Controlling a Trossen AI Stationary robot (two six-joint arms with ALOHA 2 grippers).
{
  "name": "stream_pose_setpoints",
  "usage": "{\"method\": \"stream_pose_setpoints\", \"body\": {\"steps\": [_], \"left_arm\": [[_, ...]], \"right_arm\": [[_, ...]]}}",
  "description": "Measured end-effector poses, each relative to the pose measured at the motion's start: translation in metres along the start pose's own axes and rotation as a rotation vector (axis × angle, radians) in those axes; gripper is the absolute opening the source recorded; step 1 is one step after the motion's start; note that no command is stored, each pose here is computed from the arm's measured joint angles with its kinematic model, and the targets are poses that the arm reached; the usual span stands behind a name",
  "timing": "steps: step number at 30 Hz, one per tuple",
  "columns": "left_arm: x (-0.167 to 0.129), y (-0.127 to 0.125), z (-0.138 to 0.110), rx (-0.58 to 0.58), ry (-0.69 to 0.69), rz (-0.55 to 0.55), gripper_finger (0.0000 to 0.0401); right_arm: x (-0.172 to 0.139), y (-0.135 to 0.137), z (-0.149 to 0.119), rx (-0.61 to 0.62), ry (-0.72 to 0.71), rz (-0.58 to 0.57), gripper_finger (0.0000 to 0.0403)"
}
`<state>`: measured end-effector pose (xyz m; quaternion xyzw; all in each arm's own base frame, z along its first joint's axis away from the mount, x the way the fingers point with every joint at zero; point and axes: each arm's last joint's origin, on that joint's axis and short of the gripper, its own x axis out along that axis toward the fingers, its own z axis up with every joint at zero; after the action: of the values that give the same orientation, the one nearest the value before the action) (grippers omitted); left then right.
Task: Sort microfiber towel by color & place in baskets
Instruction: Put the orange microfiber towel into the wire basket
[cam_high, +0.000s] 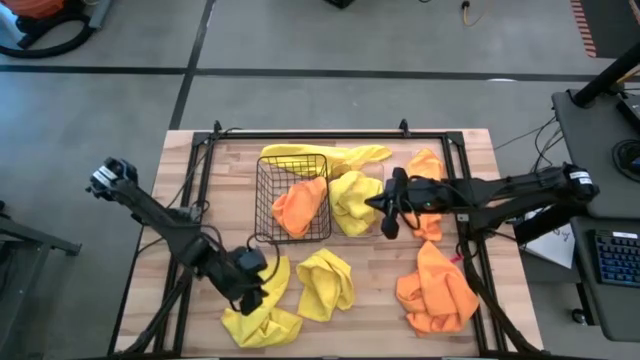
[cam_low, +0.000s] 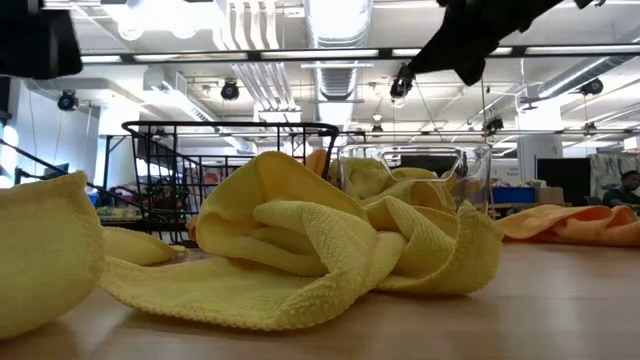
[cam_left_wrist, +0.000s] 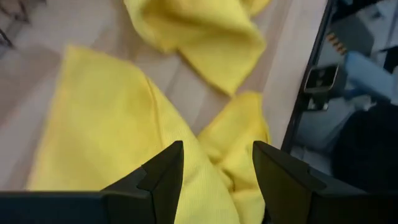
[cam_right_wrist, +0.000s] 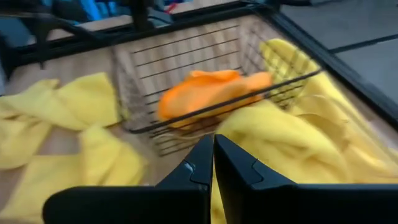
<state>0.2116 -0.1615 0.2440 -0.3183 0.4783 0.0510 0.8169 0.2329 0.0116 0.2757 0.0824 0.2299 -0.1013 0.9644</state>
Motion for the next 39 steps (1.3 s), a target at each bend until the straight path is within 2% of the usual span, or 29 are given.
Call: {"method": "stream_pose_setpoints", "body": {"steps": [5, 10, 14, 19, 28, 33, 39], "left_arm": [[0.016, -0.007, -0.004, -0.017, 0.090, 0.016, 0.0176], [0.023, -0.013, -0.003, 0.019, 0.100, 0.036, 0.0176], [0.025, -0.018, -0.002, 0.053, 0.102, 0.038, 0.0176], [0.022, -0.021, -0.002, 0.077, 0.101, 0.024, 0.0176], [0.018, -0.028, -0.010, 0.104, 0.104, 0.000, 0.0176], [0.017, -0.030, -0.014, 0.112, 0.081, 0.006, 0.0176], [0.017, -0.030, -0.013, 0.114, 0.052, 0.018, 0.0176]], "right_arm": [[-0.007, 0.021, -0.011, 0.046, 0.067, 0.078, 0.0009], [-0.015, 0.039, -0.029, 0.165, 0.217, 0.139, 0.0009], [-0.024, 0.048, -0.044, 0.268, 0.354, 0.124, 0.0009], [-0.034, 0.047, -0.063, 0.387, 0.528, -0.001, 0.0009], [-0.054, 0.024, -0.087, 0.458, 0.761, -0.367, 0.0020], [-0.061, 0.018, -0.091, 0.479, 0.801, -0.475, 0.0066], [-0.061, 0.015, -0.091, 0.494, 0.732, -0.540, 0.0156]]}}
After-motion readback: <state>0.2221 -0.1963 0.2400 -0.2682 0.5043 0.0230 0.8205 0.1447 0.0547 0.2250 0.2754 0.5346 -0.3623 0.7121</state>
